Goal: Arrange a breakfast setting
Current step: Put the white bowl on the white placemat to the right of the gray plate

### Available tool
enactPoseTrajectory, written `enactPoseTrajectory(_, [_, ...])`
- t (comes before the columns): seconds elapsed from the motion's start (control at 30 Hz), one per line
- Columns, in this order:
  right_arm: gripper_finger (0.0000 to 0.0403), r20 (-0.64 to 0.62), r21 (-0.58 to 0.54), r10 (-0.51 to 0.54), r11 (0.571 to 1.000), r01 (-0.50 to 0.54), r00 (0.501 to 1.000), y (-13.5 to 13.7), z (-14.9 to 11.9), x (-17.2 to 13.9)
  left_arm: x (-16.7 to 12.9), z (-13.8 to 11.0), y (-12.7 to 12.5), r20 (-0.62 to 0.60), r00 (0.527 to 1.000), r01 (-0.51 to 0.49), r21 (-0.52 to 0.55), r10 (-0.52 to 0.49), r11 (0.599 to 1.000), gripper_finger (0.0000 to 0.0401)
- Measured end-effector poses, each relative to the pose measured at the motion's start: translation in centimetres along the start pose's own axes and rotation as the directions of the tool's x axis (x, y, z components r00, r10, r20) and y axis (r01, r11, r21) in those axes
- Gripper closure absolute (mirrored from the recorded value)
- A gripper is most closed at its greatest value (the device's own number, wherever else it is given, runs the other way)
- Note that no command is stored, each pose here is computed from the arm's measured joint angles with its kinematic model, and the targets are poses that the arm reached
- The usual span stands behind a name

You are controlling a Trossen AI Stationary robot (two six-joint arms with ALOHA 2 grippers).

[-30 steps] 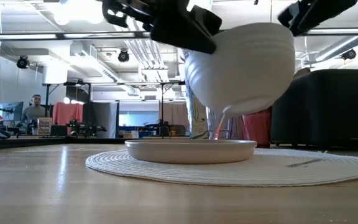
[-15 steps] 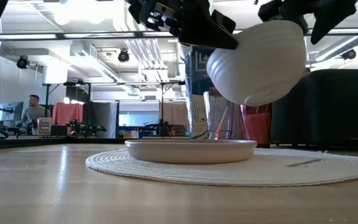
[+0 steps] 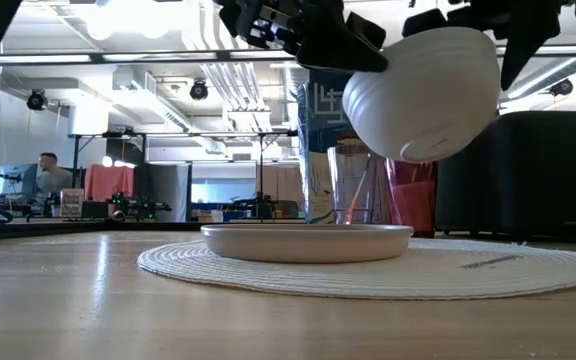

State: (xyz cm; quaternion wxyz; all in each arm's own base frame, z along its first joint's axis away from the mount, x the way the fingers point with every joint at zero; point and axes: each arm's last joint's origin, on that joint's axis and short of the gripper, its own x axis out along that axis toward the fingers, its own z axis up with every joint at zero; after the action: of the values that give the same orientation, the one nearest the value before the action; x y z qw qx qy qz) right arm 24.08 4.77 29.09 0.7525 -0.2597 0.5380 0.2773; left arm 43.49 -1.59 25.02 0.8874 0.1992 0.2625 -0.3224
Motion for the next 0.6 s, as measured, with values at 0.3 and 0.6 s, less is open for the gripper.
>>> enactPoseTrajectory(0.3, [0.0387, -0.003, -0.049, 0.062, 0.997, -0.062, 0.998, 0.09, 0.11, 0.59, -0.1, 0.08, 0.23, 0.014, 1.0, -0.014, 0.012, 0.014, 1.0, 0.0392])
enactPoseTrajectory(0.6, [0.0395, 0.012, -0.047, 0.046, 0.998, -0.045, 0.999, -0.18, 0.38, 0.49, -0.13, 0.42, 0.59, 0.021, 0.997, -0.079, -0.036, 0.08, 0.996, 0.031])
